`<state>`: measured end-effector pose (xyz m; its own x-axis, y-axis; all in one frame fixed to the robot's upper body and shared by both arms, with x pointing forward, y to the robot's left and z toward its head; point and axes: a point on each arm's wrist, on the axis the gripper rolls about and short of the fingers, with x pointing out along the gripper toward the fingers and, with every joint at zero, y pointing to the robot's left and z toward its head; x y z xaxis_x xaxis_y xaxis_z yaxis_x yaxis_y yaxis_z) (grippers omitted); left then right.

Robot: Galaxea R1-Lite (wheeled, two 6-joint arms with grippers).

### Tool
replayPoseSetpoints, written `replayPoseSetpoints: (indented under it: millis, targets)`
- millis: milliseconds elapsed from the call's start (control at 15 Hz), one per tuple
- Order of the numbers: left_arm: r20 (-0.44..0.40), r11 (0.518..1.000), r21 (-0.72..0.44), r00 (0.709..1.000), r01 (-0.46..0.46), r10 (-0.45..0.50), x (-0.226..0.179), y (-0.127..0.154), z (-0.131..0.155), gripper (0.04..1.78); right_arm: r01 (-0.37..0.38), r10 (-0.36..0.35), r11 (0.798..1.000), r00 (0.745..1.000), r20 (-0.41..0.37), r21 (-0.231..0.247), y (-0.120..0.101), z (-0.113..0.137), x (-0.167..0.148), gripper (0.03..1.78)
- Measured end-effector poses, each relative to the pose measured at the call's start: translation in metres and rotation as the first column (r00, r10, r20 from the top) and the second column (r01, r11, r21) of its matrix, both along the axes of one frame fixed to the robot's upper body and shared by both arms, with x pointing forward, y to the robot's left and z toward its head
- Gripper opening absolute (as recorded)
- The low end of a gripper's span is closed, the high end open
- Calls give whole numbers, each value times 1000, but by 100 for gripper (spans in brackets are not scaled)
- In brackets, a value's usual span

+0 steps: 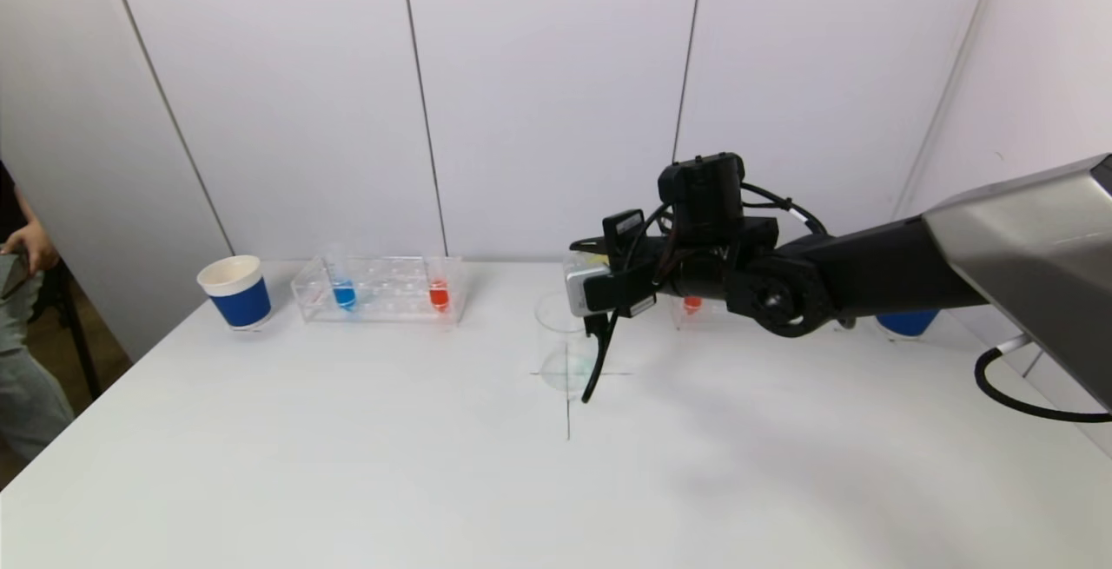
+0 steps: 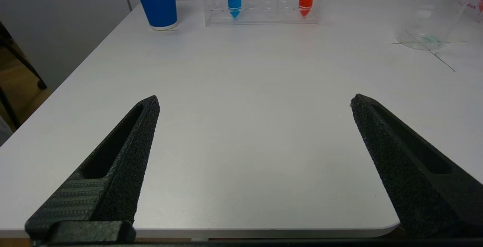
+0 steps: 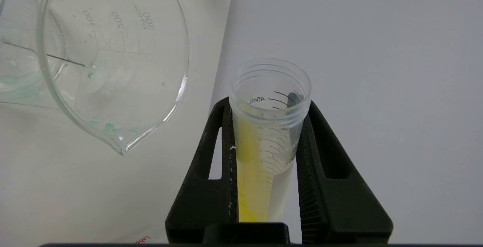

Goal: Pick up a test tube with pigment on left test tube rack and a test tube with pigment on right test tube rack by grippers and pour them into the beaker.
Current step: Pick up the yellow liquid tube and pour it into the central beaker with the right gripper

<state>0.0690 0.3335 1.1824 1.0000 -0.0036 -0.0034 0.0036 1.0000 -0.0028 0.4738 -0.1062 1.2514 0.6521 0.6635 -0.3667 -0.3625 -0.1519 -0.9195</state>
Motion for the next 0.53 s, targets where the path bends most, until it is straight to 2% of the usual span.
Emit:
replayPoseSetpoints:
  millis: [533]
  targets:
    - [0,1000,0,1000,0,0,0,0,0,177,-16,16,1000,1000,-6,14,1,0,-1,50]
